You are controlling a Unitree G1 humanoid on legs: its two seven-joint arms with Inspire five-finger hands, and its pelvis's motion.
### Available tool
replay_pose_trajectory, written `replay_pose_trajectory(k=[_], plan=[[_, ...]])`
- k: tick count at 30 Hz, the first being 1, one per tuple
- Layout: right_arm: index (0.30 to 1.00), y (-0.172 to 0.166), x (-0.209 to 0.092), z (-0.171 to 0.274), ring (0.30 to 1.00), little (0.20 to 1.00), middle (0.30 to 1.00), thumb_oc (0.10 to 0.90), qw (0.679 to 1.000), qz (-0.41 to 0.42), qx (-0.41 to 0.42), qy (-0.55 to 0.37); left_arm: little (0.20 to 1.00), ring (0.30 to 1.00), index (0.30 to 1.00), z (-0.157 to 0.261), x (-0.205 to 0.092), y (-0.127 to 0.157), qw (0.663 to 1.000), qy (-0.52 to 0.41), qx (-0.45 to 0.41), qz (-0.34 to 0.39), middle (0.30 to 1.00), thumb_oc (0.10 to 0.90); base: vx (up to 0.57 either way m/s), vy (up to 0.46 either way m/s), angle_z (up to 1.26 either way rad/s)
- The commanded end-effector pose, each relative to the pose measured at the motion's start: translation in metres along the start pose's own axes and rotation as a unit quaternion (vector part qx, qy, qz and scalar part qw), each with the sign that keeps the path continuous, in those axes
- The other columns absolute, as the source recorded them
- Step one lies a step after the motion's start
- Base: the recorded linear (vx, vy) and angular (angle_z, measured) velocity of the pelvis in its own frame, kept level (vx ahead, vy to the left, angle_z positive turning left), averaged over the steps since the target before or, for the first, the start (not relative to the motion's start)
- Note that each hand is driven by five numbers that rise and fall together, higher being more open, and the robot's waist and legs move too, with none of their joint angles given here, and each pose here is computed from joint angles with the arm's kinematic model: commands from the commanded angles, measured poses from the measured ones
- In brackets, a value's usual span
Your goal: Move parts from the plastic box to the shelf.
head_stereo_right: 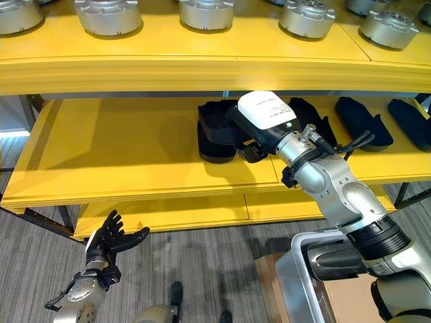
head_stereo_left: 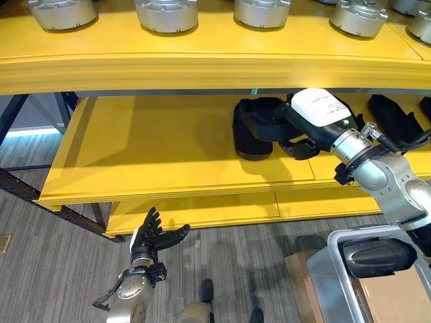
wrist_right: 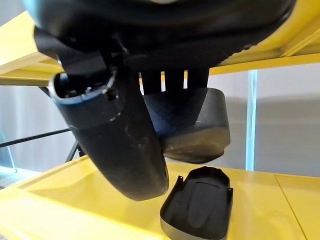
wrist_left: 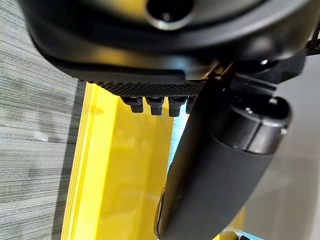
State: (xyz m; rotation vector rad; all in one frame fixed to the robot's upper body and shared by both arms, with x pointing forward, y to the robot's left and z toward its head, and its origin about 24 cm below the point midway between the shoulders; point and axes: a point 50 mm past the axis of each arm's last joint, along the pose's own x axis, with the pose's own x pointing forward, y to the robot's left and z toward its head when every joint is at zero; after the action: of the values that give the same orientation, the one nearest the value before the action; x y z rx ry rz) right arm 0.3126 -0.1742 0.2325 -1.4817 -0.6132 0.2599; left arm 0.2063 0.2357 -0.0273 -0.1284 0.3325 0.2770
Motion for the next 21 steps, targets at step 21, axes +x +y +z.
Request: replay_pose_trajectory(k=[21], plan=[[0.300,-0.079,0.055,0.056,0.300,0.300,0.300,0.400,0.970,-0.203,-0.083,-0.102,1.000,1.000,1.000,0.035,0.002,0.005,0.995,-0.087,0.042,-0.013,1.000,0.900,0.00,0.007,0.04]])
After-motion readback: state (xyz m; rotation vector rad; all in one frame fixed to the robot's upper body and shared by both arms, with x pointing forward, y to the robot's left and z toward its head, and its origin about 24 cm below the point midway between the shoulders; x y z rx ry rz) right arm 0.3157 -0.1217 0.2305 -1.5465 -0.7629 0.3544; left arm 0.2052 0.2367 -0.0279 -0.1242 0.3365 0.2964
